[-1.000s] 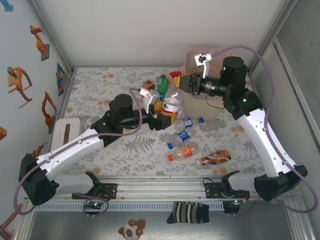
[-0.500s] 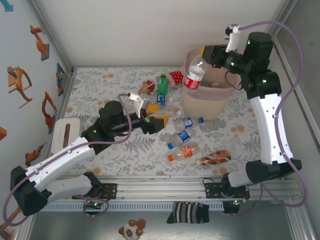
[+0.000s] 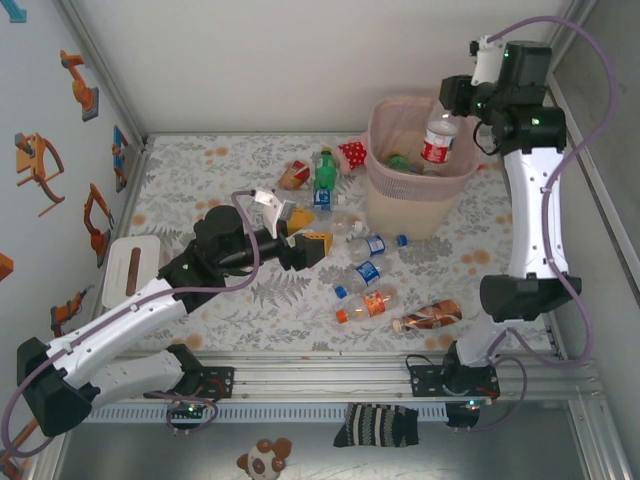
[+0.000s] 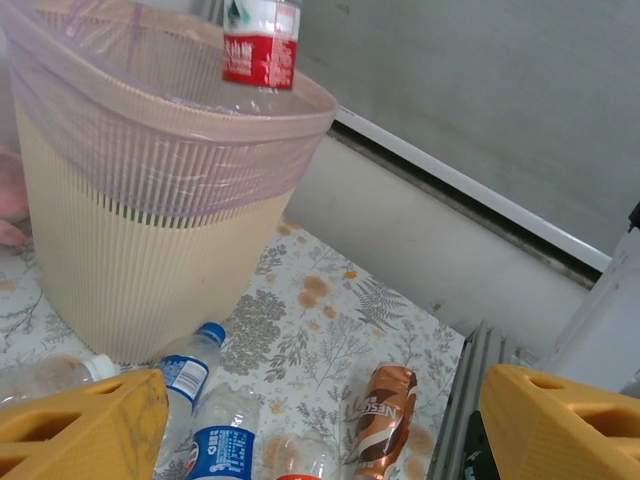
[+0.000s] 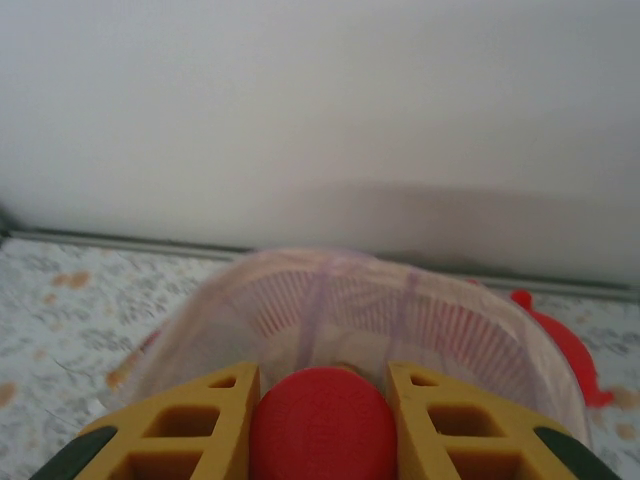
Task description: Put the plastic bottles in the bin
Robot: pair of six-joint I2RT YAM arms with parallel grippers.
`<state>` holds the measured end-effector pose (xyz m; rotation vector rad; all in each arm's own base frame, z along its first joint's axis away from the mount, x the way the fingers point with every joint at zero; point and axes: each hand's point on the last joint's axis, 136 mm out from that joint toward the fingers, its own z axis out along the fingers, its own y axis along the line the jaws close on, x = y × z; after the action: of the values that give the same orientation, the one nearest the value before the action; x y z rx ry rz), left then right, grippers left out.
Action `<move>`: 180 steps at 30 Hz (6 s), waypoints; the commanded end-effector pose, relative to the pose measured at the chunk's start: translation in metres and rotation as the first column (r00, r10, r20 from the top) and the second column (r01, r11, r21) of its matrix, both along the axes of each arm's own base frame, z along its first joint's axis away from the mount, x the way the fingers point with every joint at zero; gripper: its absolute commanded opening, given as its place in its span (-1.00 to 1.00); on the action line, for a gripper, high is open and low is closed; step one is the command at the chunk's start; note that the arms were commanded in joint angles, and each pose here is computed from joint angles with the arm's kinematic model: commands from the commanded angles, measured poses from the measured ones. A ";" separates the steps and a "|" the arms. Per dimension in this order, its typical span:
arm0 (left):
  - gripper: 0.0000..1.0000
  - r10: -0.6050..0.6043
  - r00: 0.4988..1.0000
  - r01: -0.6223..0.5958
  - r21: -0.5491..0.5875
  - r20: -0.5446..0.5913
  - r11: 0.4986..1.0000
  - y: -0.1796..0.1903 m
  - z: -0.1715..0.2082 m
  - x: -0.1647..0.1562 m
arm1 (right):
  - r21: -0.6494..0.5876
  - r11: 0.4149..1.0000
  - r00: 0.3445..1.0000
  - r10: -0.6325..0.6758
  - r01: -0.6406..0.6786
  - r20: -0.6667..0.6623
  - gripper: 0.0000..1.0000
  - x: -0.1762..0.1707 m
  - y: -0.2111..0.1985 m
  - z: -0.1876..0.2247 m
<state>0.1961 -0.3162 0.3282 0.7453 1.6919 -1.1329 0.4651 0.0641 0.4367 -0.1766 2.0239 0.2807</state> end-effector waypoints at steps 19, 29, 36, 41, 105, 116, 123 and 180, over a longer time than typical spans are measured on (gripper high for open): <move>0.62 0.026 1.000 -0.026 0.003 0.014 1.000 0.007 0.000 0.002 | -0.166 0.986 0.902 -0.052 -0.022 -0.429 -0.60 0.039 -0.018 -0.206; 0.62 0.034 0.999 -0.034 0.007 0.015 0.999 0.009 0.000 0.002 | -0.195 0.981 0.872 -0.083 -0.015 -0.483 -0.28 0.050 -0.023 -0.249; 0.62 0.044 0.999 -0.045 0.016 0.015 0.999 0.012 -0.003 0.002 | -0.196 0.980 0.903 -0.098 0.016 -0.418 0.16 0.049 -0.025 -0.214; 0.61 0.044 0.999 -0.044 0.071 0.001 0.996 0.010 -0.015 0.005 | -0.175 0.984 0.928 -0.097 0.035 -0.360 0.24 0.042 -0.024 -0.179; -0.23 -0.068 0.916 0.373 0.777 -0.396 0.508 -0.048 -0.290 -0.008 | -0.016 0.998 0.992 -0.056 0.054 -0.113 0.24 -0.136 -0.017 -0.069; -0.38 -0.086 0.958 0.273 0.775 -0.275 0.570 -0.042 -0.235 0.001 | 0.041 0.999 0.997 -0.020 0.023 -0.070 0.24 -0.147 -0.008 -0.050; -0.49 -0.103 0.977 0.204 0.704 -0.184 0.680 -0.048 -0.179 0.006 | 0.145 0.988 0.998 0.054 -0.049 -0.031 0.24 -0.158 0.009 -0.036; -0.09 -0.034 0.998 0.030 0.073 0.054 0.997 -0.021 0.011 0.011 | 0.580 0.632 0.846 0.486 -0.514 0.221 -0.05 -0.170 0.178 0.029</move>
<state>0.2089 -0.3433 0.3345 0.8528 1.7040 -1.0767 0.2942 0.2488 0.4426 -0.3075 1.7541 1.3528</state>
